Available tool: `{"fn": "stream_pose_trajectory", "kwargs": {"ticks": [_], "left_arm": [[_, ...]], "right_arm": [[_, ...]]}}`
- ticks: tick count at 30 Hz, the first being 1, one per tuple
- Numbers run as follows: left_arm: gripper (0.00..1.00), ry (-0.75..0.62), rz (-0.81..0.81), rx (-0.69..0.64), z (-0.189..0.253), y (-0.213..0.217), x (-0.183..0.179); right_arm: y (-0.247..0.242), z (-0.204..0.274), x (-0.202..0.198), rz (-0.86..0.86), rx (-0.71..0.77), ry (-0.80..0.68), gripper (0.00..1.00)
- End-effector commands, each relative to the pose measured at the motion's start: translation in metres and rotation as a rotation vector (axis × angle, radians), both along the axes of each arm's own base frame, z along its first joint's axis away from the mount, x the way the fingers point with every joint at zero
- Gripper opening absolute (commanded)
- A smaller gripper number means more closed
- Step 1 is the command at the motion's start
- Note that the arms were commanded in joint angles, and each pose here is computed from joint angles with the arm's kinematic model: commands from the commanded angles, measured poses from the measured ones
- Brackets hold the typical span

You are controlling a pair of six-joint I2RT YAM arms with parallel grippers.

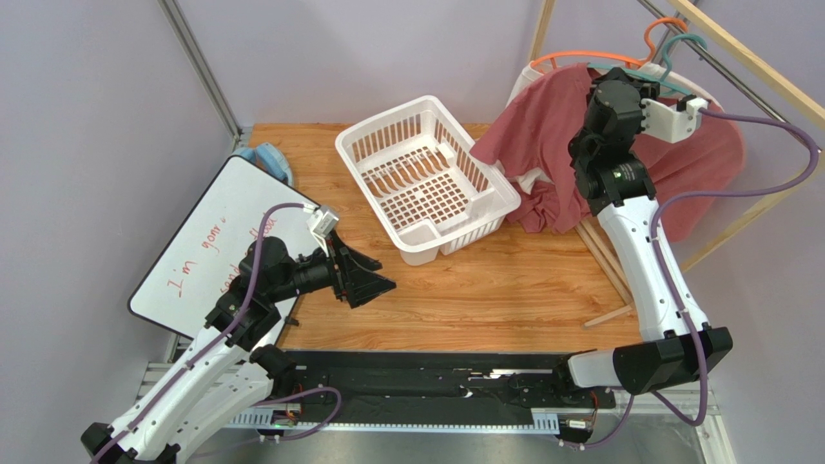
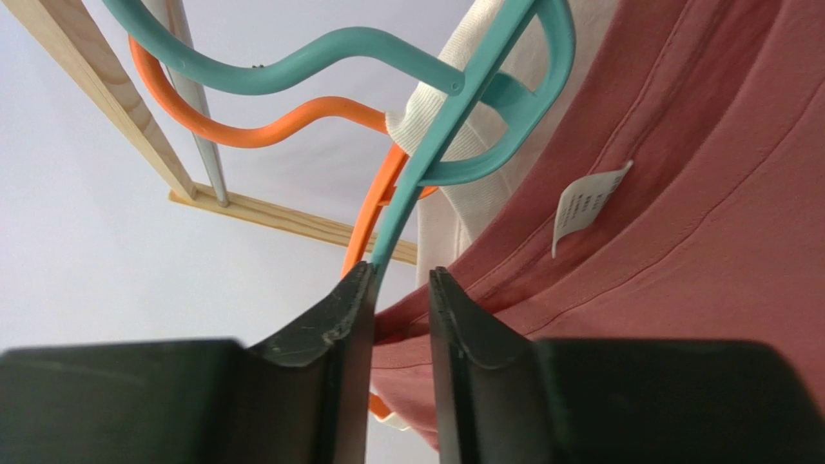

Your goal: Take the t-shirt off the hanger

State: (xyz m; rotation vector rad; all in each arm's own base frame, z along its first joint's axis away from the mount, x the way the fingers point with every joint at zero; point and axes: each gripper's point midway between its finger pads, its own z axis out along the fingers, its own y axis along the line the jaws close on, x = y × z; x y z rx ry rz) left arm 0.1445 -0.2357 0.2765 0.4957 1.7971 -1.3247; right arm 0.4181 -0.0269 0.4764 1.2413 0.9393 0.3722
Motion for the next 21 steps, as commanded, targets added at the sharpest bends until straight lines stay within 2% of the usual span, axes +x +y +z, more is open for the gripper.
{"fn": "stream_pose_trajectory", "kwargs": {"ticks": [1, 7, 10, 21], "left_arm": [[0.90, -0.042, 0.001, -0.023, 0.019, 0.000, 0.001], [0.90, -0.045, 0.015, -0.014, 0.021, 0.001, 0.003], [0.90, -0.049, 0.024, -0.013, 0.023, 0.002, 0.004], [0.90, -0.045, 0.025, -0.015, 0.026, 0.002, 0.004]], "right_arm": [[-0.003, 0.003, 0.001, 0.000, 0.050, -0.058, 0.21], [0.004, 0.012, 0.000, 0.049, 0.038, -0.075, 0.10], [0.009, 0.022, -0.003, 0.089, 0.028, -0.103, 0.01], [0.021, 0.046, -0.015, 0.180, -0.023, -0.170, 0.00]]}}
